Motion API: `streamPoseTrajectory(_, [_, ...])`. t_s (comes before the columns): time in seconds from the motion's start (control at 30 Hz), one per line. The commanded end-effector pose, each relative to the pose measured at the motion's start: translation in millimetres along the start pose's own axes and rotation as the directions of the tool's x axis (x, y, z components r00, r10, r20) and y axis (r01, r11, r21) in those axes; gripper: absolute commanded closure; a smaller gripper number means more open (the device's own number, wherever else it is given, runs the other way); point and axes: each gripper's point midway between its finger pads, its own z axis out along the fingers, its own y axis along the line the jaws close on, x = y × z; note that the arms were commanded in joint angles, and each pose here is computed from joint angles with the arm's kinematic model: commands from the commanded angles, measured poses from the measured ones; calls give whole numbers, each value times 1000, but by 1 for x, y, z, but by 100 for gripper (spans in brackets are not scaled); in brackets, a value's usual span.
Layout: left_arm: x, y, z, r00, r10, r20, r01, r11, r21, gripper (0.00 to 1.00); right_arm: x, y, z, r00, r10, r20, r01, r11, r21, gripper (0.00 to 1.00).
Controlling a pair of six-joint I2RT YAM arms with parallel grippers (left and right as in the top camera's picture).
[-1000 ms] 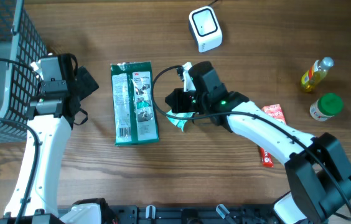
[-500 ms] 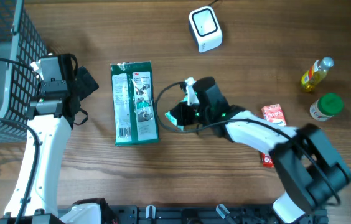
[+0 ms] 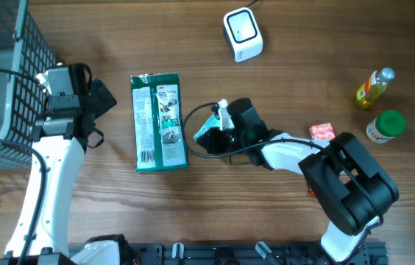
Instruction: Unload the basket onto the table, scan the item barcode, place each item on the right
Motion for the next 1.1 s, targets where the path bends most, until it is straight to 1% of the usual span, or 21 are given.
streamPoseTrajectory(0.0, [-6,3,-3,1000,4,18,-3,1000,-10,0,-16,73,-21,991,-133,13,131,952,-277,96])
streamPoseTrajectory(0.07, [-6,3,-3,1000,4,18,-3,1000,-10,0,-27,90,-32,984,-167,56,176,938,-298,96])
streamPoseTrajectory(0.13, [-6,3,-3,1000,4,18,-3,1000,-10,0,-34,97,-39,979,-183,90,201,936,-290,96])
streamPoseTrajectory(0.23, [-6,3,-3,1000,4,18,-3,1000,-10,0,-38,90,-40,969,-218,118,241,942,-234,96])
streamPoseTrajectory(0.3, [-6,3,-3,1000,4,18,-3,1000,-10,0,-38,65,-35,978,-176,110,189,975,-118,96])
streamPoseTrajectory(0.4, [-6,3,-3,1000,4,18,-3,1000,-10,0,-38,46,-36,985,-137,101,143,989,-49,96])
streamPoseTrajectory(0.63, [-6,3,-3,1000,4,18,-3,1000,-10,0,-43,15,-48,994,-57,90,57,998,7,96])
streamPoseTrajectory(0.77, [-6,3,-3,1000,4,18,-3,1000,-10,0,-35,5,-47,996,-73,59,71,997,40,96])
streamPoseTrajectory(0.9, [-6,3,-3,1000,4,18,-3,1000,-10,0,-28,-12,-45,997,-52,54,46,994,102,96])
streamPoseTrajectory(1.07, [-6,3,-3,1000,4,18,-3,1000,-10,0,-17,-29,-37,1000,-21,24,18,991,134,95])
